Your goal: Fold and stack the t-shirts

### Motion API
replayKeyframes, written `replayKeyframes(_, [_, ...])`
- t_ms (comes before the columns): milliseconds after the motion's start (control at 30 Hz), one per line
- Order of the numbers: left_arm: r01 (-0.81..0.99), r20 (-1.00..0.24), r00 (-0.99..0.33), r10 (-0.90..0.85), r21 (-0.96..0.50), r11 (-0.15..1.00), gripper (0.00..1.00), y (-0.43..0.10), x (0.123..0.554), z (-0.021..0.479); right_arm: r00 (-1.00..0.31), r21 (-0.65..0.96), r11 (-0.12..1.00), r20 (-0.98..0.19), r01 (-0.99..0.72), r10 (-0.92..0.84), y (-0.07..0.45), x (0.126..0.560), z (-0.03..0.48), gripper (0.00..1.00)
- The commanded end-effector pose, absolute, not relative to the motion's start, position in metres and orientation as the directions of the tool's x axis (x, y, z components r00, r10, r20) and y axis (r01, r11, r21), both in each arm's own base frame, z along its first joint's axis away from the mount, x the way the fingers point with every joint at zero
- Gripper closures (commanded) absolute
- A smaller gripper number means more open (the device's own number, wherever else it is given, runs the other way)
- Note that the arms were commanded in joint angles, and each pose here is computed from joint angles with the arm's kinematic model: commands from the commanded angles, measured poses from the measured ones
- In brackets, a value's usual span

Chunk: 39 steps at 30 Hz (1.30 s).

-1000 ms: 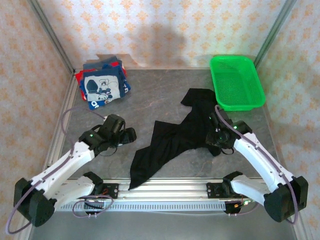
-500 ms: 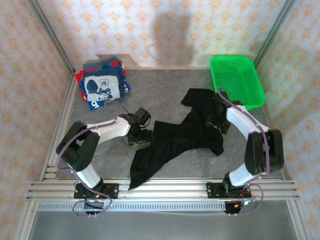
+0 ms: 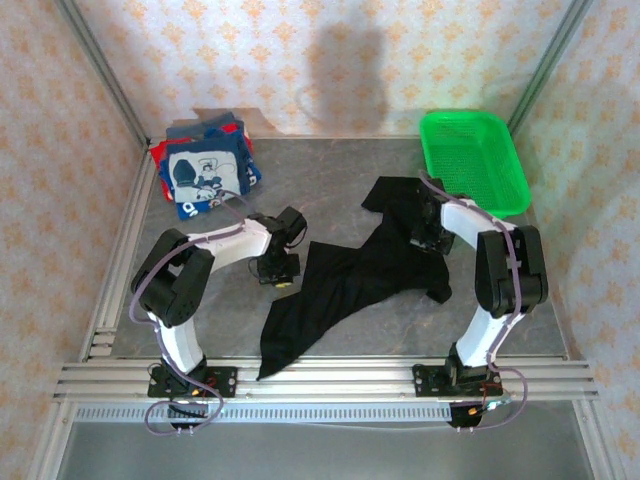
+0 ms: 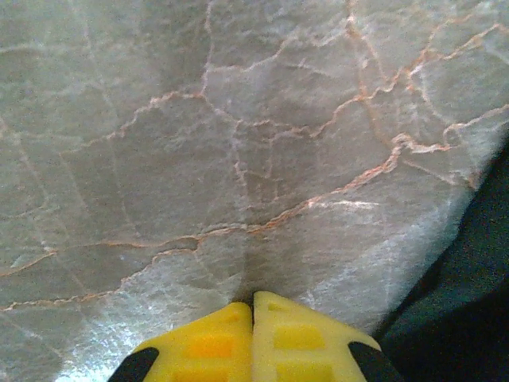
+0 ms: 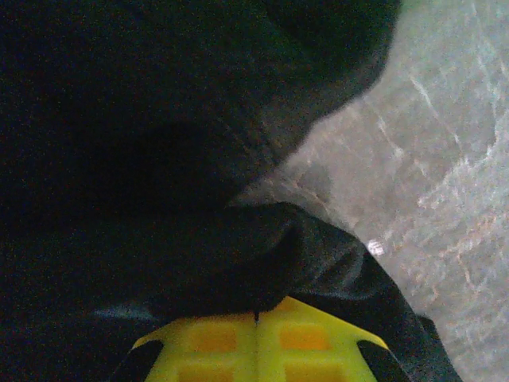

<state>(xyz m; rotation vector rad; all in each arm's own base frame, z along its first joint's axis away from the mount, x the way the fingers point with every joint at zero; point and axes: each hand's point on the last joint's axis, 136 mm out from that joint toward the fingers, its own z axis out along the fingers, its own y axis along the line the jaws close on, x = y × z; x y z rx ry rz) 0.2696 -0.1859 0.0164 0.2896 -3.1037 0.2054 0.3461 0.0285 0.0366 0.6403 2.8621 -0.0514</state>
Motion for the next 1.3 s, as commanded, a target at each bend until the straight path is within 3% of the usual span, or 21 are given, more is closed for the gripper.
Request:
replayKeyframes(0, [-0.072,-0.162,-0.979,-0.127,-0.309,0.948,1.0,-0.229,0.326,0.041,-0.818,0.118,0.903,-0.389,0.412,0.424,0.03,0.377,0.085,1.0])
replayKeyframes(200, [-0.112,-0.304,-0.925,-0.226,-0.351,0.93,1.0,-0.206,0.359,0.098,-0.659,0.303,0.892,-0.601,0.336,0.453,0.037,0.387,0.188,1.0])
replayKeyframes(367, [-0.108,-0.418,-0.872,-0.257,-0.347,0.932,1.0,-0.183,0.383,0.144,-0.518,0.396,0.876,-0.707,0.275,0.482,0.034,0.375,0.257,1.0])
replayKeyframes(567, [-0.137,-0.467,-0.827,-0.314,-0.373,0.918,1.0,-0.16,0.397,0.169,-0.508,0.419,0.876,-0.715,0.238,0.48,0.037,0.358,0.274,1.0])
replayKeyframes(700, [-0.09,-0.419,-0.86,-0.291,-0.437,0.895,0.99,-0.189,0.391,0.157,-0.559,0.402,0.876,-0.676,0.267,0.48,0.038,0.353,0.255,1.0])
replayKeyframes(867, [-0.051,-0.331,-0.92,-0.211,-0.433,0.9,0.52,-0.237,0.354,0.11,-0.64,0.331,0.884,-0.609,0.331,0.468,0.033,0.349,0.222,1.0])
replayKeyframes(933, [-0.061,-0.275,-0.945,-0.178,-0.385,0.921,0.42,-0.243,0.339,0.086,-0.656,0.318,0.885,-0.593,0.341,0.466,0.033,0.349,0.211,1.0])
replayKeyframes(1100, [-0.071,-0.172,-0.976,-0.13,-0.309,0.948,0.36,-0.252,0.312,0.05,-0.682,0.302,0.889,-0.57,0.345,0.458,0.033,0.349,0.196,1.0])
replayKeyframes(1267, [0.002,-0.057,-0.998,-0.008,-0.18,0.984,0.36,-0.269,0.287,0.014,-0.693,0.298,0.892,-0.562,0.34,0.452,0.034,0.35,0.192,1.0])
